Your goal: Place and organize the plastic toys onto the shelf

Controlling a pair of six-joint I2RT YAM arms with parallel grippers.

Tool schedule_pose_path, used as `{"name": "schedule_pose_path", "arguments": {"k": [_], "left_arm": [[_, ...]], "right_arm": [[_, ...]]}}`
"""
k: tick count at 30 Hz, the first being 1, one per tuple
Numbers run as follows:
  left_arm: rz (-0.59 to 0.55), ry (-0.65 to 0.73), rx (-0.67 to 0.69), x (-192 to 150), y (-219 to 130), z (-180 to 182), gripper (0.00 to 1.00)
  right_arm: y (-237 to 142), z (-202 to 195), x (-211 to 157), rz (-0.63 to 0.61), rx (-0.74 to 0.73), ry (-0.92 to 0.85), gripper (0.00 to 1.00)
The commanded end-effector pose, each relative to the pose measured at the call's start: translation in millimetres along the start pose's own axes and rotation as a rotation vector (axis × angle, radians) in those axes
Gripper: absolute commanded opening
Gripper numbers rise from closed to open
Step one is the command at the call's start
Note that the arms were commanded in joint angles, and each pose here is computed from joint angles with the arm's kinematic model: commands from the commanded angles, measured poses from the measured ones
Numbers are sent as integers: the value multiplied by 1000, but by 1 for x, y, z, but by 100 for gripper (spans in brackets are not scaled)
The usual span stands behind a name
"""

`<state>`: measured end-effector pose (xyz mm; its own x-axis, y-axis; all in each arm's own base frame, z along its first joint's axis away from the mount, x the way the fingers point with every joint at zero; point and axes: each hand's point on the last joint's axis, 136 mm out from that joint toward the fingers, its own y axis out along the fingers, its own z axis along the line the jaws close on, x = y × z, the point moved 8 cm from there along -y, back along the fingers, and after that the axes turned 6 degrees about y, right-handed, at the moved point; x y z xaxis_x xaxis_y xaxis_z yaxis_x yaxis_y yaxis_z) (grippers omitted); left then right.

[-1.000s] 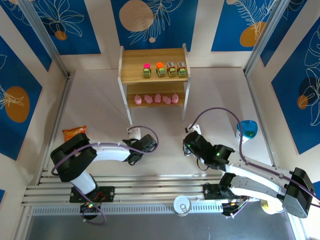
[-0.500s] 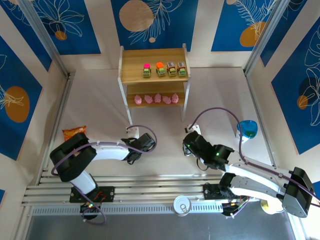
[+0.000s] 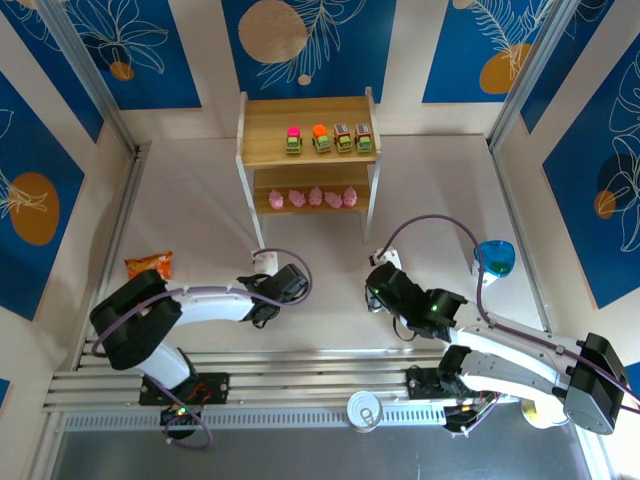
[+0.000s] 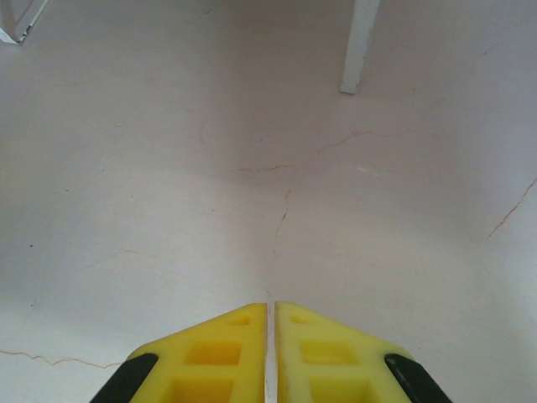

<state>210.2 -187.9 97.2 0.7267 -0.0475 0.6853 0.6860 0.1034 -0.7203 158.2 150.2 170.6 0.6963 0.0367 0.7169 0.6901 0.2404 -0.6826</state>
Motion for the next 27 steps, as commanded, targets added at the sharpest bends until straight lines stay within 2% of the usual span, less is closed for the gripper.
{"name": "schedule_pose_path", "arguments": {"k": [1,14,27], "left_arm": [[-16,25,0,6,-13,8,26],[-110,55,-82,65,-83,19,27],[-171,97,-129,146,-158,21,28]], "right_arm": [[0,0,2,-18,-8,10,11],[-2,-1,3,-17,-8,16,11],[-2,-1,3,-17,-10,19,11]]}}
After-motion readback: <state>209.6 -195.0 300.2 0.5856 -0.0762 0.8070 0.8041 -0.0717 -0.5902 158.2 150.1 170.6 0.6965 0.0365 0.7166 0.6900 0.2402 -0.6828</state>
